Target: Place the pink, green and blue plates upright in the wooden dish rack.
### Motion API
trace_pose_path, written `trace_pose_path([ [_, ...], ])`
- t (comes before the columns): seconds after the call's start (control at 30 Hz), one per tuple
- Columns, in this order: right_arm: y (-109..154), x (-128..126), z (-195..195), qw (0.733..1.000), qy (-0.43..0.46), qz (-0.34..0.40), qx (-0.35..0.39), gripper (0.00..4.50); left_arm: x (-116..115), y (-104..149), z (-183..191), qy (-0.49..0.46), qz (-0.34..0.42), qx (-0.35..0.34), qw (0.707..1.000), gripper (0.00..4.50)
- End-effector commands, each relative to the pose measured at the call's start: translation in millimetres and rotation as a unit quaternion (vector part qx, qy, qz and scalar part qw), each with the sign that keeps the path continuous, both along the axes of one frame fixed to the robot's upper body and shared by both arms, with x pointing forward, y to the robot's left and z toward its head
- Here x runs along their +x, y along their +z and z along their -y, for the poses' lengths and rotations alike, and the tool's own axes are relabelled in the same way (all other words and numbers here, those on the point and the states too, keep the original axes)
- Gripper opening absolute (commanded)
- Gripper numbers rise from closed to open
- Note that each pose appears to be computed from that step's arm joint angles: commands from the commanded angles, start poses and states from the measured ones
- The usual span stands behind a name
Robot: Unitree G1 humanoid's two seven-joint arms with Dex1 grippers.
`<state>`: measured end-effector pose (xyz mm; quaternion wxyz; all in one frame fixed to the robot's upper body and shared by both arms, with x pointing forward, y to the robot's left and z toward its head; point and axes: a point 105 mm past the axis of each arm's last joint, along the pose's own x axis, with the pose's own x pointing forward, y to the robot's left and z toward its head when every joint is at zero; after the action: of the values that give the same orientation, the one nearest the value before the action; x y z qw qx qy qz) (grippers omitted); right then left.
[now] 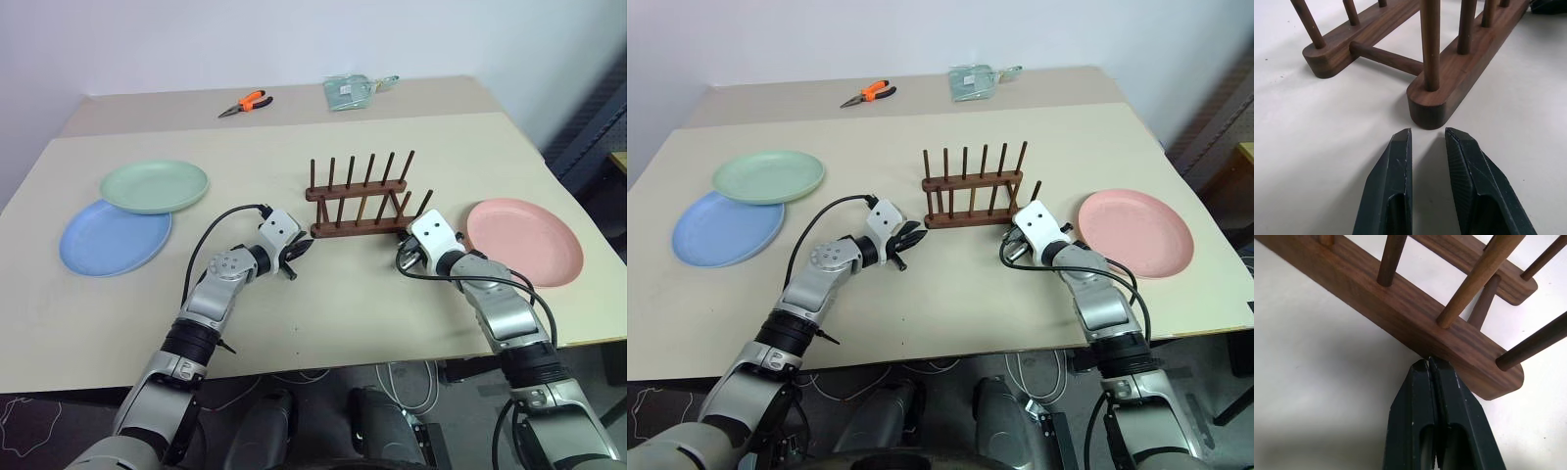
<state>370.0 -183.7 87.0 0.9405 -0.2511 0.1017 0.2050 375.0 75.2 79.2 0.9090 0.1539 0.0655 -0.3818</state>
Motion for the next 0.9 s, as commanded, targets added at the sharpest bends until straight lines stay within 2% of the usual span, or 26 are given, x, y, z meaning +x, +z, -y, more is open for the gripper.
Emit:
trace_pose_path([
  [0.03,11,-4,4,1.0,0.007,0.016,-0.005,1.36,-4,-18,-8,0.012,-0.02,0.024,0.999,1.02],
  [0.23,41,-35,36,0.997,0.008,0.044,-0.069,4.37,-15,-8,-18,-0.003,-0.019,0.009,1.0,1.02],
  [0.37,51,-54,73,0.991,-0.048,0.032,-0.118,4.37,-35,5,-12,-0.059,-0.015,-0.016,0.998,1.02],
  [0.5,40,-62,93,0.989,-0.095,0.007,-0.116,4.37,-44,7,-2,-0.095,-0.022,-0.027,0.995,1.02],
  [0.63,30,-63,104,0.985,-0.132,-0.01,-0.109,4.37,-35,4,8,-0.093,-0.025,-0.024,0.995,1.02],
  [0.7,28,-61,108,0.983,-0.145,-0.011,-0.114,4.37,-23,3,11,-0.074,-0.032,-0.035,0.996,1.02],
  [0.9,32,-59,110,0.981,-0.153,-0.006,-0.116,4.37,11,-3,4,-0.004,-0.028,-0.006,1.0,1.02],
])
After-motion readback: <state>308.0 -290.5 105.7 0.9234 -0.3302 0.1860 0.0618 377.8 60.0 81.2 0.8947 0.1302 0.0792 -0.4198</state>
